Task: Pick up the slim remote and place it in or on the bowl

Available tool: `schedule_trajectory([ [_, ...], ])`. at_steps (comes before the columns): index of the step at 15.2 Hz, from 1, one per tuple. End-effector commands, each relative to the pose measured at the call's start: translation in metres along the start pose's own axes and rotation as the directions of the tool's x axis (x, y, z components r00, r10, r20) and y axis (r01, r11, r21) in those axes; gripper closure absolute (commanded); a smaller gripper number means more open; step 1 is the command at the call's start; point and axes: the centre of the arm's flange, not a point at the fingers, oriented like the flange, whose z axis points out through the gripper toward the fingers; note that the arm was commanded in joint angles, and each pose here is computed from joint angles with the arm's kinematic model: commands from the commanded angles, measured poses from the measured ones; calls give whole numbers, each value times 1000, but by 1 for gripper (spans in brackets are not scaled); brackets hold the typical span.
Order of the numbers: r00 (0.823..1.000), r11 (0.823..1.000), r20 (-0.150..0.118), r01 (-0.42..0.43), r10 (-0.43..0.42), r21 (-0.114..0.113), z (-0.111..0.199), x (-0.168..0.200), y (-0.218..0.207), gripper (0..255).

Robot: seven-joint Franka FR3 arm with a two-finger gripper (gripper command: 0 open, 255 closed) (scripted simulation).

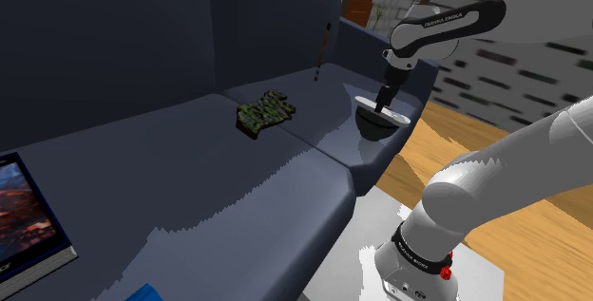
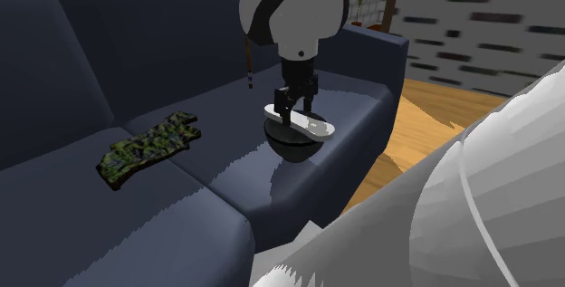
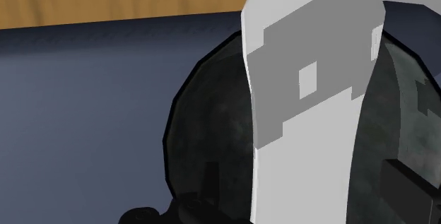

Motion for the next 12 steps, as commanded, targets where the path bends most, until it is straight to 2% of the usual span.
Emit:
schedule_trajectory([
  [1,1000,1000,0,0,0,0,-13,0,0,0],
  [4,1000,1000,0,0,0,0,-50,0,0,0],
  [12,1000,1000,0,0,0,0,-50,0,0,0],
])
